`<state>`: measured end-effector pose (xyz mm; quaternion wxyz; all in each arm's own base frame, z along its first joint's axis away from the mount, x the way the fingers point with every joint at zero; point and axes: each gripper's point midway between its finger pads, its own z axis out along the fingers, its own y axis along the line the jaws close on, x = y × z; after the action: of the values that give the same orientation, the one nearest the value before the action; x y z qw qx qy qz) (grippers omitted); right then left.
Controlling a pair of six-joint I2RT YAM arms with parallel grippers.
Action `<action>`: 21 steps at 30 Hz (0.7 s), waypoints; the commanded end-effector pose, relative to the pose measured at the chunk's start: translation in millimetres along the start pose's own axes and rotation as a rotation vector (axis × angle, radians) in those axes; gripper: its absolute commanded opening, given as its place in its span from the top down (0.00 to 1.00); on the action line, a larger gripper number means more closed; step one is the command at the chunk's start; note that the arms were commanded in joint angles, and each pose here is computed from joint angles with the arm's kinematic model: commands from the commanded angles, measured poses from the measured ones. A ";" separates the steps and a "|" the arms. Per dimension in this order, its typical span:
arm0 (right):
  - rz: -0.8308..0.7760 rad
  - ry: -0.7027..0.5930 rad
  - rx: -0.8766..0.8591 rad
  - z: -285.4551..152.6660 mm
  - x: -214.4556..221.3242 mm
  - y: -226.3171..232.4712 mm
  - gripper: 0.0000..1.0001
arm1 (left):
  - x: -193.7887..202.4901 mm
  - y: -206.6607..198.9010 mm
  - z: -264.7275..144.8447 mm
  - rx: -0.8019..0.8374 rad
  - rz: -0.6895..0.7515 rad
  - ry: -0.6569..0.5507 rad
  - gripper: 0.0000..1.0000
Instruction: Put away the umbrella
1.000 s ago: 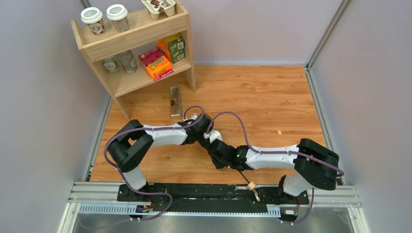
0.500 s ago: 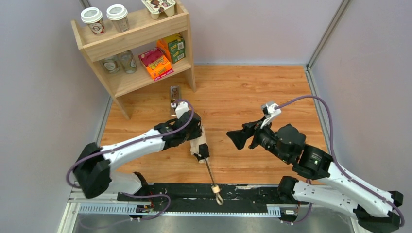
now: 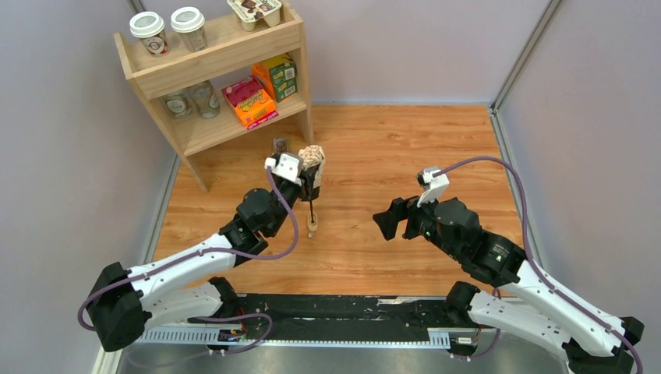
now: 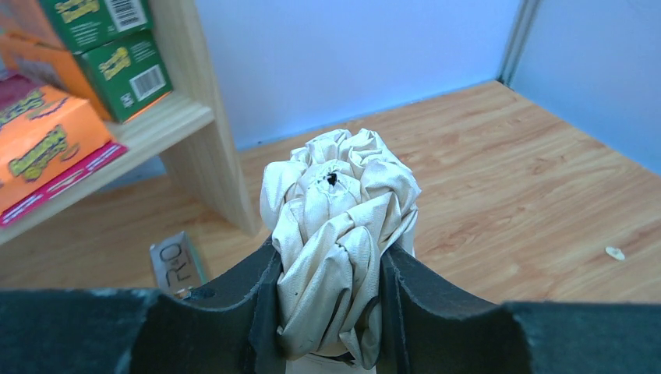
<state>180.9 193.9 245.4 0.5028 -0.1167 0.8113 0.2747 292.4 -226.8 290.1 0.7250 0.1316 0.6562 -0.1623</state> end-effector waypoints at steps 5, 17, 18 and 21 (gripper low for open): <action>-0.002 -0.013 -0.001 -0.5 3.8 -4.4 0.08 | 16.3 -29.6 -20.9 0.192 -0.004 -0.261 1.00; 0.011 0.007 -0.029 9.9 18.0 -2.1 0.08 | 152.5 -21.7 -61.3 0.087 -0.273 0.022 1.00; 0.014 0.006 -0.031 9.1 18.2 -1.9 0.08 | 160.1 -21.1 -62.4 0.076 -0.290 0.045 1.00; 0.014 0.011 -0.024 6.0 19.6 -4.3 0.07 | 155.1 -22.5 -58.4 0.047 -0.396 0.043 1.00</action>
<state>177.1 193.3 211.4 0.4808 -0.1271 0.8250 0.2684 246.5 -236.3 132.5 0.6850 0.1007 0.6712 -0.2650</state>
